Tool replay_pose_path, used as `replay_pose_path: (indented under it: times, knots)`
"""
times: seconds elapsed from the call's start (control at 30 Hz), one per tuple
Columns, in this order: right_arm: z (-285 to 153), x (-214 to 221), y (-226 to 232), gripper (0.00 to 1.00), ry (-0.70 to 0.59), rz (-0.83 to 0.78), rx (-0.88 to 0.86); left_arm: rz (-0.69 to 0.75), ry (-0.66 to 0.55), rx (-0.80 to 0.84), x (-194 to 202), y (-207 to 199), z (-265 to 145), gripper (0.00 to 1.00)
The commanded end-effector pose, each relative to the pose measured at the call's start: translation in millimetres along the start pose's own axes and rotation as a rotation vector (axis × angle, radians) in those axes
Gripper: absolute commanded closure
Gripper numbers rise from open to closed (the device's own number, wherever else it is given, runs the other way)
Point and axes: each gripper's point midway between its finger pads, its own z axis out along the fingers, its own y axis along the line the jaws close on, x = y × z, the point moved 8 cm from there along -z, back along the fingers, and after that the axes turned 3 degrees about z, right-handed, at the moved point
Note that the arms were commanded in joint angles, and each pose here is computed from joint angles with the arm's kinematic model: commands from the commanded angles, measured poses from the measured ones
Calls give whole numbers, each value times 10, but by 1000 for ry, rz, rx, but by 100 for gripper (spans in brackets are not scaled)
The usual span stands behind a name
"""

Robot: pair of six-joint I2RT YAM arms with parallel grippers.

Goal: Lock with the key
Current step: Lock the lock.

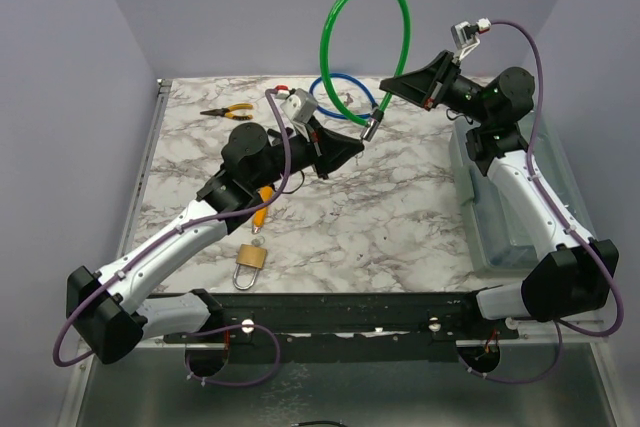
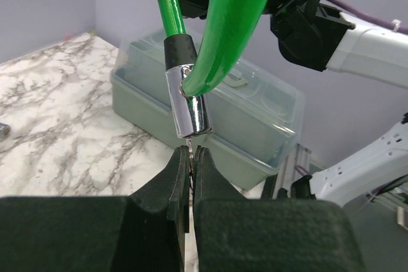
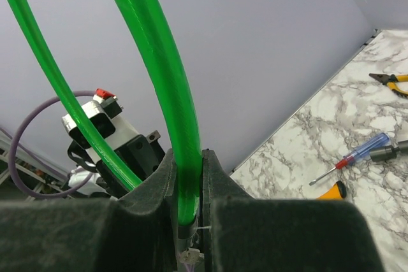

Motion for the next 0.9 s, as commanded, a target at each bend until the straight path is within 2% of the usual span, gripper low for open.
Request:
replay_pose_path:
  times: [0.0,0.2,0.37,0.67,0.87]
  knots:
    - [-66,-511,220,100,-272,-126,-4,-226,197,208,304,-284,-82,100]
    - [-77,-488,220,100,-266,-110,-9,-343,175,201,244,-279,48,100]
    - [-82,-486,255,100,-266,-113,-18,-387,182,209,253,-220,106,100]
    - [-73,-553,265,100,-293,-133,-24,-304,206,251,420,-224,-48,100]
    - [-59,-620,237,100,-318,-138,-2,-277,296,210,728,-209,-176,100]
